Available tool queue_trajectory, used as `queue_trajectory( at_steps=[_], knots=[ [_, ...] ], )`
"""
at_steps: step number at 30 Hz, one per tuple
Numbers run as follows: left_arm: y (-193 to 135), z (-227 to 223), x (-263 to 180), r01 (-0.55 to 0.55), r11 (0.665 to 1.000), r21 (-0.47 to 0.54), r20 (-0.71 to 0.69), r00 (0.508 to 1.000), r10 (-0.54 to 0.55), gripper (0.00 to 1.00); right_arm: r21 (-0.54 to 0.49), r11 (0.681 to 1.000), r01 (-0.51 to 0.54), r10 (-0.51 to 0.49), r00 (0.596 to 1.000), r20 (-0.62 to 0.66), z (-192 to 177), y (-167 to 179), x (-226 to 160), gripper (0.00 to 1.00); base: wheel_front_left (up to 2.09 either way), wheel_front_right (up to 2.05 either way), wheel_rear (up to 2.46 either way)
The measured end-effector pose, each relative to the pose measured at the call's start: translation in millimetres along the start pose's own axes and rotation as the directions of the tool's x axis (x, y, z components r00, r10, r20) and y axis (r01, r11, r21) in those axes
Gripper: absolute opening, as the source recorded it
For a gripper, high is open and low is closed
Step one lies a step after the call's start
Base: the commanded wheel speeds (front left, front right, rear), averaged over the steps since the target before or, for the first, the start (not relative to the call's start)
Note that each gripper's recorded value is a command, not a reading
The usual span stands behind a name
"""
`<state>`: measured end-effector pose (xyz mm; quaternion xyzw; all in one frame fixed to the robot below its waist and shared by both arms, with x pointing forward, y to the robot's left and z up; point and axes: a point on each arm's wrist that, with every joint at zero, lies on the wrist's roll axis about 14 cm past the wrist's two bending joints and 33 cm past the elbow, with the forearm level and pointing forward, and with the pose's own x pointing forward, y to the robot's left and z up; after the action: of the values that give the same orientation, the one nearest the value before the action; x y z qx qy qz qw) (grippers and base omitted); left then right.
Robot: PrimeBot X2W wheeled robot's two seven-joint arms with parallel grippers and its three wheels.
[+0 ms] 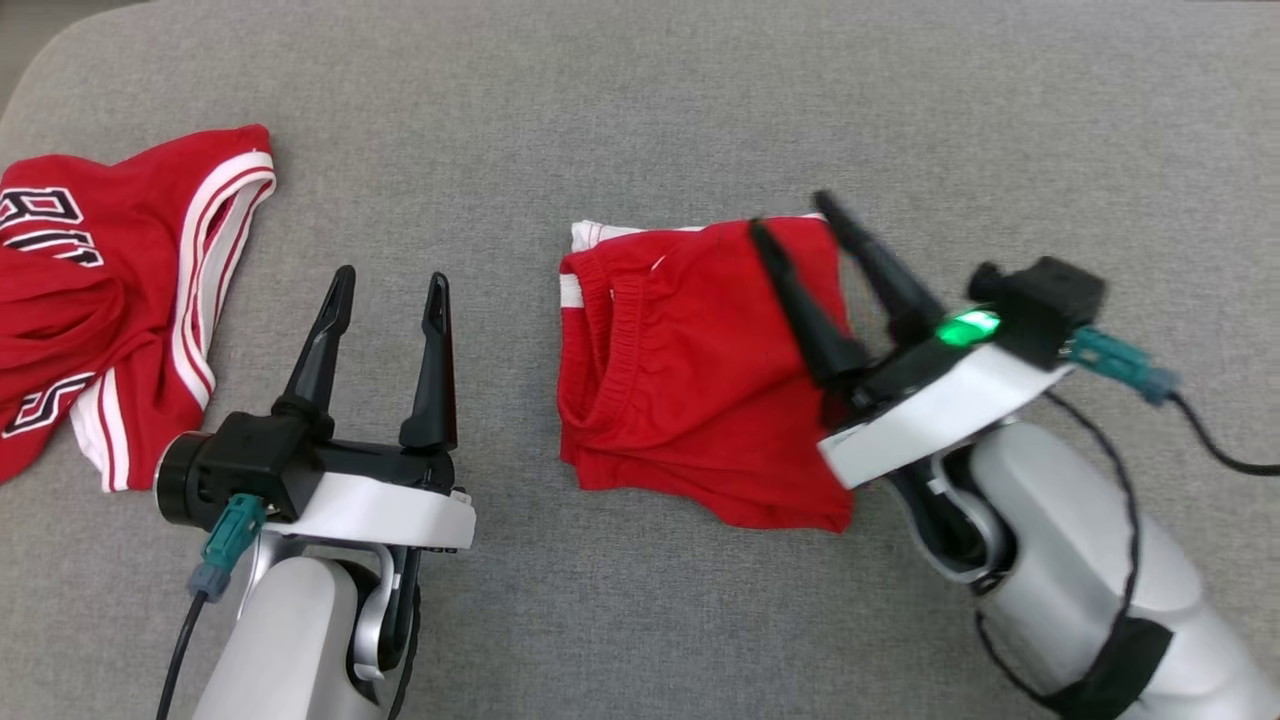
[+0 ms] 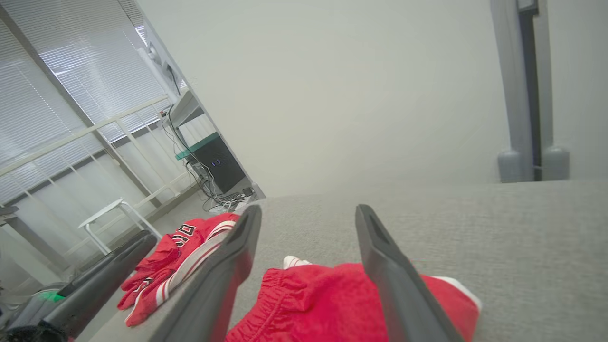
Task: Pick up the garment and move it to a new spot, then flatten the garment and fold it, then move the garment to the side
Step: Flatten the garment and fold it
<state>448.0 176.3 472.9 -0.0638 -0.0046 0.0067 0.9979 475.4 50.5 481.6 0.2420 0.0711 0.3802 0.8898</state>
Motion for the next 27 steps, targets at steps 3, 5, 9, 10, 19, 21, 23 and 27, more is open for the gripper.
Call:
queue_trajectory(
  at_steps=[3, 5, 9, 10, 19, 21, 23, 27],
  knots=[
    [-1.6, 0.9, 0.8, 0.007, 1.000, 0.002, 0.003, 1.000, -0.007, 1.00, -0.077, 0.994, 0.075, -0.070, 0.996, 0.056, 19.9, -27.7, -13.5, 1.00, 0.00, 0.00, 0.00],
    [-2.2, 0.5, 0.4, 0.010, 1.000, 0.003, 0.002, 1.000, -0.011, 1.00, -0.100, 0.985, 0.142, -0.134, 0.988, 0.082, 28.5, -47.4, -28.3, 1.00, 0.00, 0.00, 0.00],
    [-1.1, 1.3, -2.0, 0.013, 1.000, 0.011, 0.001, 1.000, -0.013, 1.00, -0.153, 0.947, 0.281, -0.264, 0.957, 0.123, 43.1, -84.4, -68.3, 1.00, 0.00, 0.00, 0.00],
    [-0.9, 1.2, -3.0, 0.014, 1.000, 0.012, 0.000, 1.000, -0.014, 1.00, -0.164, 0.934, 0.316, -0.296, 0.945, 0.137, 47.4, -92.3, -79.4, 1.00, 0.00, 0.00, 0.00],
    [-0.7, 1.1, -16.3, 0.023, 0.999, 0.025, -0.015, 1.000, -0.023, 1.00, -0.273, 0.832, 0.483, -0.442, 0.874, 0.201, 66.0, -109.0, -154.4, 1.00, 0.00, 0.00, 0.00],
    [-1.0, 2.2, -19.9, 0.027, 0.999, 0.027, -0.018, 0.999, -0.026, 1.00, -0.285, 0.822, 0.494, -0.452, 0.869, 0.202, 69.0, -104.0, -161.7, 1.00, 0.00, 0.00, 0.00],
    [-1.6, 3.5, -24.5, 0.030, 0.999, 0.026, -0.020, 0.999, -0.029, 1.00, -0.297, 0.816, 0.495, -0.453, 0.868, 0.203, 71.1, -96.0, -166.3, 1.00, 0.00, 0.00, 0.00],
    [-0.5, 8.2, -35.1, 0.028, 0.999, 0.023, -0.020, 0.999, -0.027, 1.00, -0.323, 0.801, 0.504, -0.461, 0.864, 0.205, 76.7, -82.4, -179.6, 1.00, 0.00, 0.00, 0.00]
  ],
)
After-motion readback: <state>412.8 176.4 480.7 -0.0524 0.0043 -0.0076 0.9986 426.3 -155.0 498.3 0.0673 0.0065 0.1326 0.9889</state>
